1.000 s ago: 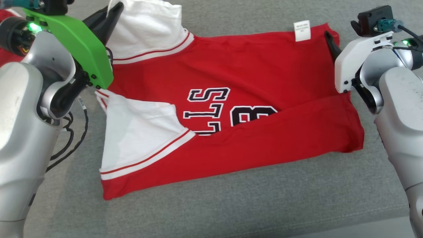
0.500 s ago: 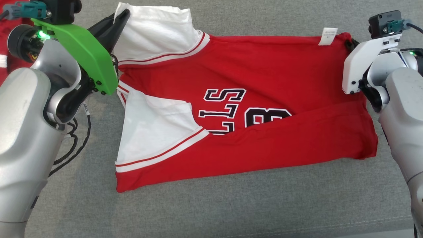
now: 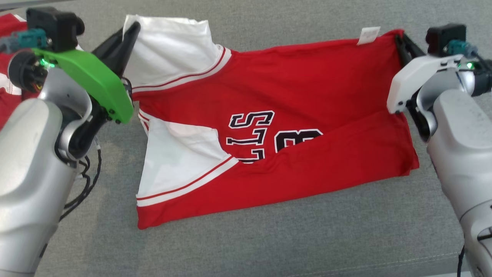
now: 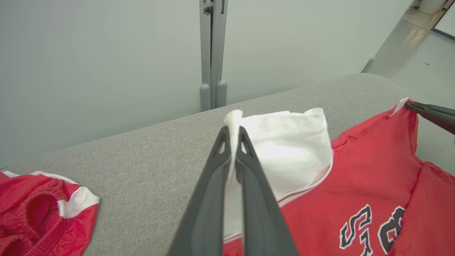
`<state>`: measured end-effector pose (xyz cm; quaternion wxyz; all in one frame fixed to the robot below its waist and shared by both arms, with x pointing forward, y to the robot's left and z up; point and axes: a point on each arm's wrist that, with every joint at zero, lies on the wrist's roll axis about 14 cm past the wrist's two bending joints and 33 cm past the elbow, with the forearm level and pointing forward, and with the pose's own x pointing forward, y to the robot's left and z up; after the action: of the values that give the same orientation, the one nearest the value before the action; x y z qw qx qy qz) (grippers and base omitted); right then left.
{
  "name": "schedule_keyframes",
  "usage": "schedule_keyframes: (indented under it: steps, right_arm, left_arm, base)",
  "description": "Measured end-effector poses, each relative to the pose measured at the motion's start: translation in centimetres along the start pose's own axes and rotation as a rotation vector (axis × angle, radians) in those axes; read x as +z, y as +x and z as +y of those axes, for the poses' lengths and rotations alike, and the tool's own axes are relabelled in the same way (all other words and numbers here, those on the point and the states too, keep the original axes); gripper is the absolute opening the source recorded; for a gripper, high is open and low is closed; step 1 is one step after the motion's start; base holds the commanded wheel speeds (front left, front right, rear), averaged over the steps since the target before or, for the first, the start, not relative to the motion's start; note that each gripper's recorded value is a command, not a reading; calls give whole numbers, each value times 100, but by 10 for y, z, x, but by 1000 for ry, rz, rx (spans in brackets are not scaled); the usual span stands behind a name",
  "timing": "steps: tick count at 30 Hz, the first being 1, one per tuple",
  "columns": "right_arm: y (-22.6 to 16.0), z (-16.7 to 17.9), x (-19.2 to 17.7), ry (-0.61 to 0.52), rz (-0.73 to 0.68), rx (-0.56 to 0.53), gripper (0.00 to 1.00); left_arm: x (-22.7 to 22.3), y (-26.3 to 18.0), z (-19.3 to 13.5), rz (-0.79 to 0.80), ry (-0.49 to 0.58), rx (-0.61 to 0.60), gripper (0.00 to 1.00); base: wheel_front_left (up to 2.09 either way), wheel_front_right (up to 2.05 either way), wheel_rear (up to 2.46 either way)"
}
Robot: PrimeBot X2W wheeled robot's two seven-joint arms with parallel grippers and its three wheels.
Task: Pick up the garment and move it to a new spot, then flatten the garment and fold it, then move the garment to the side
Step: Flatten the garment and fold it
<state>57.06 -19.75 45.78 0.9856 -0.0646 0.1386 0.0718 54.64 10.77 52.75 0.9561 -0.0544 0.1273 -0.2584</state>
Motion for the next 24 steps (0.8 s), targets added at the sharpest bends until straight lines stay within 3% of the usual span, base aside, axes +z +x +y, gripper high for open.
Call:
schedule_keyframes:
  steps: [12, 24]
  right_arm:
    - [-61, 17, -26, 73, -65, 16, 0]
    - [-88, 10, -49, 151, -66, -34, 0]
  left_arm:
    - [-39, -63, -30, -57, -65, 25, 0]
    - [-99, -97, -38, -41, -237, 130, 0]
  base:
    - [0, 0, 0]
    - [0, 0, 0]
